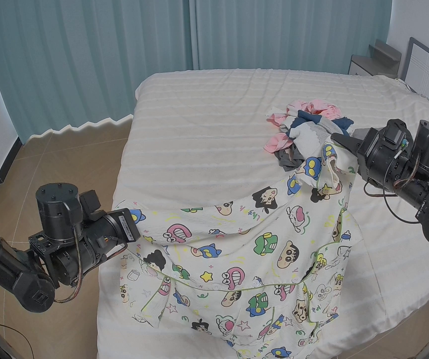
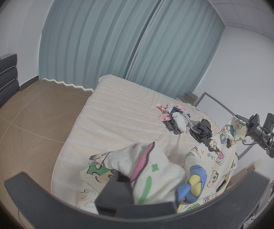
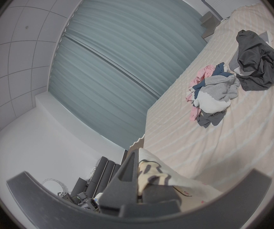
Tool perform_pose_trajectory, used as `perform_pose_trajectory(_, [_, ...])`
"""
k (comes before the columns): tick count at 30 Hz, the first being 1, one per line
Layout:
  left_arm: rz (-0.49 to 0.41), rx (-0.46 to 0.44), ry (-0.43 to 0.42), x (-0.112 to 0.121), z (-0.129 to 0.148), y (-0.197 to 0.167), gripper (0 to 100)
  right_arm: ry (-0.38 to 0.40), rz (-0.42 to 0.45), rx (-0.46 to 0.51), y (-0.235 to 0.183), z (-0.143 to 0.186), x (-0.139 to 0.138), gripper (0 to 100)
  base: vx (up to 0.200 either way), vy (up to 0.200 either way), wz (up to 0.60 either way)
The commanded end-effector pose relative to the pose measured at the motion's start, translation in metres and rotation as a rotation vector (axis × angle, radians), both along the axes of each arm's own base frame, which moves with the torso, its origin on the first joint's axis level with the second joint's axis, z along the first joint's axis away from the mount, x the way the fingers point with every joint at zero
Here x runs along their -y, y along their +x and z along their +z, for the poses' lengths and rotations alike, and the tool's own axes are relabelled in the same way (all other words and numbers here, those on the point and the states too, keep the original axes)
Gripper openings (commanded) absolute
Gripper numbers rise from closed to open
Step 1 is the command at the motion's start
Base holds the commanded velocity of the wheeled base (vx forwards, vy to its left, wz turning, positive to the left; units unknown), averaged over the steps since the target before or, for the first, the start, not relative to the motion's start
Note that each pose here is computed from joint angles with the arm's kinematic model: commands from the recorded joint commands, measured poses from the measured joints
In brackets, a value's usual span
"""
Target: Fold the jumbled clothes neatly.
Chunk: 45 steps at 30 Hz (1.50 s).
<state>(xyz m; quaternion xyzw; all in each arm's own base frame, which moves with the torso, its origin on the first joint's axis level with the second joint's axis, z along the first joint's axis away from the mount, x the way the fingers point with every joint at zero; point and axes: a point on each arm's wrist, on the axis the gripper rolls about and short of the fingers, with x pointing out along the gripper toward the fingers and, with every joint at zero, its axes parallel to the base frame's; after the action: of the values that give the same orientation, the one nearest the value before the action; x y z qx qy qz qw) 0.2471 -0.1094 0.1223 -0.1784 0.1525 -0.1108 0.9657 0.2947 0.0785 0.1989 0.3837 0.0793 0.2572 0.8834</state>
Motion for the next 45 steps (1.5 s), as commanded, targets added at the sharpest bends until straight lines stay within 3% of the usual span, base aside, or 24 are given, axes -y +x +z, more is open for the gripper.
perform_pose_trajectory(1, [0.005, -0.047, 0.018, 0.003, -0.015, 0.008, 0, -0.024, -0.010, -0.061, 0.019, -0.027, -0.001, 0, 0.000, 0.000, 0.00])
perform_pose_trajectory(8, [0.038, -0.076, 0.027, 0.001, -0.027, 0.024, 0, -0.030, -0.013, -0.066, 0.045, -0.046, -0.007, 0, 0.000, 0.000, 0.00])
perform_pose_trajectory(21, [0.168, -0.090, -0.097, -0.002, -0.050, 0.091, 0, -0.045, -0.101, -0.126, 0.087, -0.098, -0.012, 0, 0.000, 0.000, 0.00])
perform_pose_trajectory(32, [0.256, -0.124, -0.167, 0.000, -0.081, 0.123, 0, -0.046, -0.143, -0.153, 0.113, -0.136, -0.013, 0, 0.000, 0.000, 0.00])
perform_pose_trajectory(33, [0.259, -0.124, -0.173, 0.000, -0.082, 0.125, 100, -0.044, -0.141, -0.148, 0.114, -0.137, -0.013, 100, 0.000, 0.000, 0.00])
perform_pose_trajectory(38, [0.314, -0.082, -0.242, -0.004, -0.078, 0.141, 100, -0.033, -0.152, -0.120, 0.126, -0.142, -0.012, 100, 0.000, 0.000, 0.00])
perform_pose_trajectory(45, [0.403, 0.085, -0.278, -0.029, -0.063, 0.153, 100, -0.018, -0.229, -0.093, 0.134, -0.131, 0.021, 100, 0.000, 0.000, 0.00])
